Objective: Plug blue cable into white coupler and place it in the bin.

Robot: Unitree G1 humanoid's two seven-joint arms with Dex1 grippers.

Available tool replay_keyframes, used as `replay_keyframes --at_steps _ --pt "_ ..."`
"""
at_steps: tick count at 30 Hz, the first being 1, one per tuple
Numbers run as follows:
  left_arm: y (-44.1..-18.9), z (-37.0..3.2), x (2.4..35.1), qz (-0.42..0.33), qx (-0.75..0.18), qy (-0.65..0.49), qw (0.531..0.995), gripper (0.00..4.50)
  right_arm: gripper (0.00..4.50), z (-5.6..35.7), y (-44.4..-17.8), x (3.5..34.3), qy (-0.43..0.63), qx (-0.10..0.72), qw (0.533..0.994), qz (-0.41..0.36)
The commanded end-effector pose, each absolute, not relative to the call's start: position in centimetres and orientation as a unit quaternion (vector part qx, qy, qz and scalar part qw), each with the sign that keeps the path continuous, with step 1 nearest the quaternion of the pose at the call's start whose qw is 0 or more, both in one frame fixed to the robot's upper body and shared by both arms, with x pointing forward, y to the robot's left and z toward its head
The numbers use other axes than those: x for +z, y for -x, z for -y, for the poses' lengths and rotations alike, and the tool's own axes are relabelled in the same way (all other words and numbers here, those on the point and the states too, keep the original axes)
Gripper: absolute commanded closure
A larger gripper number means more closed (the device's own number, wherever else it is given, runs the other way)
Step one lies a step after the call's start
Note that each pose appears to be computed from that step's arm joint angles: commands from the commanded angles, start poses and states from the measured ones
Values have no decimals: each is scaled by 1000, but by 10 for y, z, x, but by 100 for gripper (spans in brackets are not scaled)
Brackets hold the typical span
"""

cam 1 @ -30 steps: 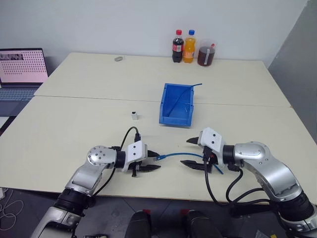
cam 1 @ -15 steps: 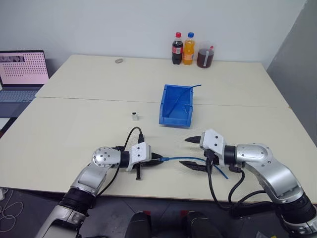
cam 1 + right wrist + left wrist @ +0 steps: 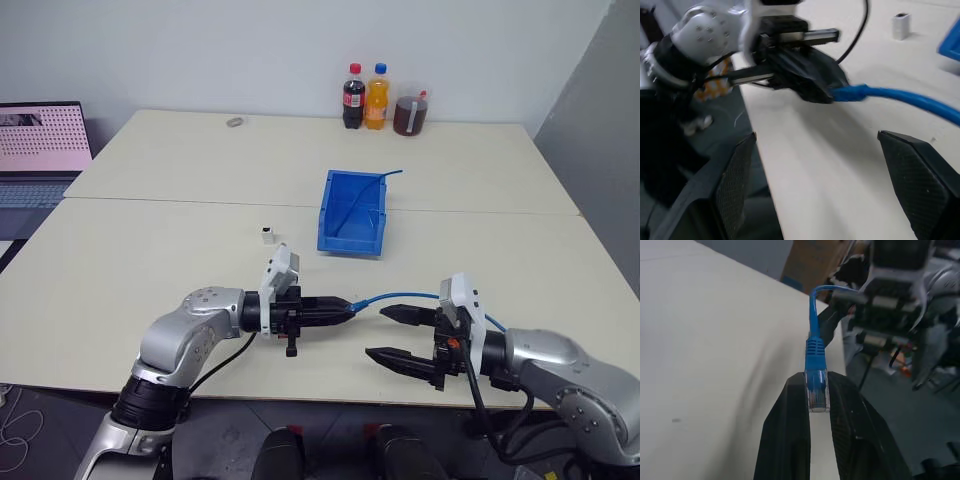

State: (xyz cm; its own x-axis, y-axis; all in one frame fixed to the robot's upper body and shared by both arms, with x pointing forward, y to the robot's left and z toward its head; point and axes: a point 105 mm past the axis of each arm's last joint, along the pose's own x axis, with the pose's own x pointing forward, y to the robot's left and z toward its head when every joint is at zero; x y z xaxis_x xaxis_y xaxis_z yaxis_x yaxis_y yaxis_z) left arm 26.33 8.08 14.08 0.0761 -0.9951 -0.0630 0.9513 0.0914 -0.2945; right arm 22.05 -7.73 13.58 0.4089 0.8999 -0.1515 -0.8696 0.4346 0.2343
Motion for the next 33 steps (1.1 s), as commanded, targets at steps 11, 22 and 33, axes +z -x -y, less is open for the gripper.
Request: replay_keyframes --at_steps 11,22,33 --pt "-265 -82 164 -116 -657 175 724 426 39 75 -234 169 -174 496 848 -64" --pt "-266 -82 168 -113 -652 189 726 426 39 65 -245 177 -190 517 833 -58" --pt "-265 -85 169 -114 -650 190 727 426 244 53 -245 178 -193 544 815 -56"
